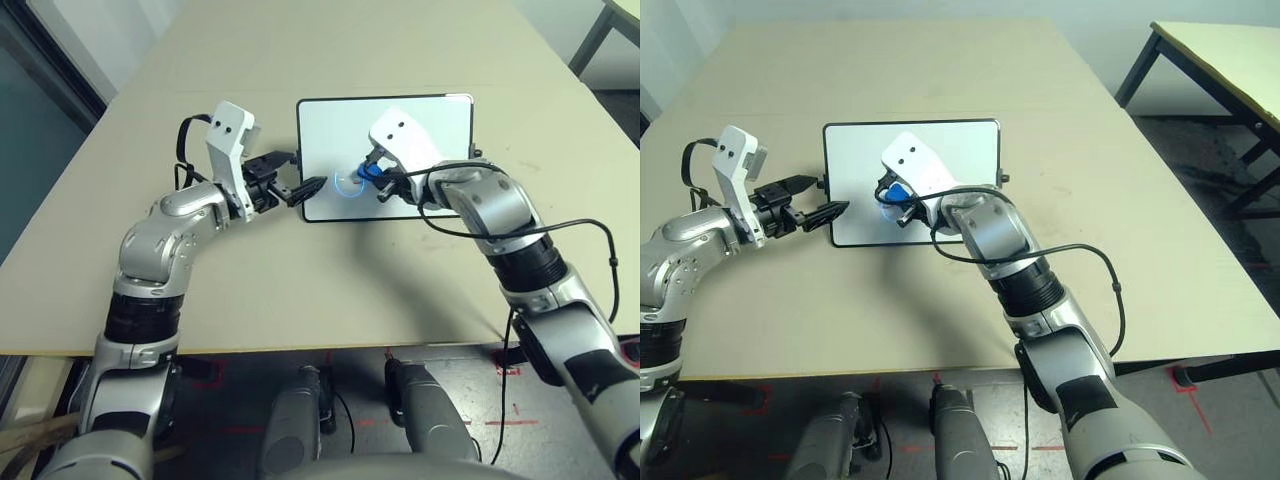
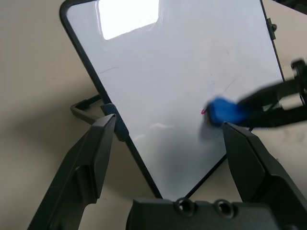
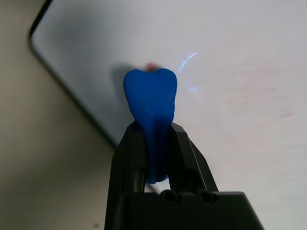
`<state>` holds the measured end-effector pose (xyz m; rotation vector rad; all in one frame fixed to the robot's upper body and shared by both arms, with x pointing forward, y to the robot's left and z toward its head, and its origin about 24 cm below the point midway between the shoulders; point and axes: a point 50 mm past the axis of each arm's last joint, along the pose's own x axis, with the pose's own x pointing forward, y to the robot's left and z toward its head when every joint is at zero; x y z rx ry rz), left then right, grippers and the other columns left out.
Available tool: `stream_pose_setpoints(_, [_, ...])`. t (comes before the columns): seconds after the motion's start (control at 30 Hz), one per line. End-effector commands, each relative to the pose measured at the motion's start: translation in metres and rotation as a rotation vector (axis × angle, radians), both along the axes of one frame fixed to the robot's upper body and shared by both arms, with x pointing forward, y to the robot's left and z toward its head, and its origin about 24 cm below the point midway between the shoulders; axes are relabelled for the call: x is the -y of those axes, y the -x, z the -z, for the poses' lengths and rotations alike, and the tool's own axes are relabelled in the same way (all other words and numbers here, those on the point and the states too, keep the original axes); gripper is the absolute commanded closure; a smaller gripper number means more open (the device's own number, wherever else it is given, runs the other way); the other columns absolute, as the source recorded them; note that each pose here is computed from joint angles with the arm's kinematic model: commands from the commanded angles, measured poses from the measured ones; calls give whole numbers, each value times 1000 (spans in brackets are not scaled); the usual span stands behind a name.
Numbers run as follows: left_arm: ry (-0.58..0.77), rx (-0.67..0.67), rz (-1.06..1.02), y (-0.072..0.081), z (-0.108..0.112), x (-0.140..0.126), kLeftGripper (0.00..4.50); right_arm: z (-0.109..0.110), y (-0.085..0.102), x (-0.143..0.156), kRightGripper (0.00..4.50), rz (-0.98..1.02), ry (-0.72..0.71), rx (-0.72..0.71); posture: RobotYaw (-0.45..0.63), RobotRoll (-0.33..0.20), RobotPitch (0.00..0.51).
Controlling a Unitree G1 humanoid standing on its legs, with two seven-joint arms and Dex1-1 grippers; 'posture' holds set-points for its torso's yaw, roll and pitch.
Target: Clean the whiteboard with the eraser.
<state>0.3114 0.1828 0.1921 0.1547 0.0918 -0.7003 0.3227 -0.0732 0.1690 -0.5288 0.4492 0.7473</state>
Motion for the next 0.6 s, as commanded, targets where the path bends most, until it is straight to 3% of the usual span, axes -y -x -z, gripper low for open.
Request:
stream_pose_setpoints(0.03, [-2,-15,-5,2,3,-3,0,8,7,-1,3932,-22,25,-45,-102,0,196])
stream_pose_setpoints(0.13, [-1,-17,-2,3,3,-2,0,6,3,1,3932,-6,26,-26,-102,0,197])
stream_pose_setpoints(0.33, [0,-20,2,2,4,0,0,-23,-23,-2,3932,55,-66,95,-107,0,195])
stream_pose_setpoints(0.6, [-65,-75,-8,5,6,-17,0,3,-1,-11,3932,-49,5,-6,-95,0,193])
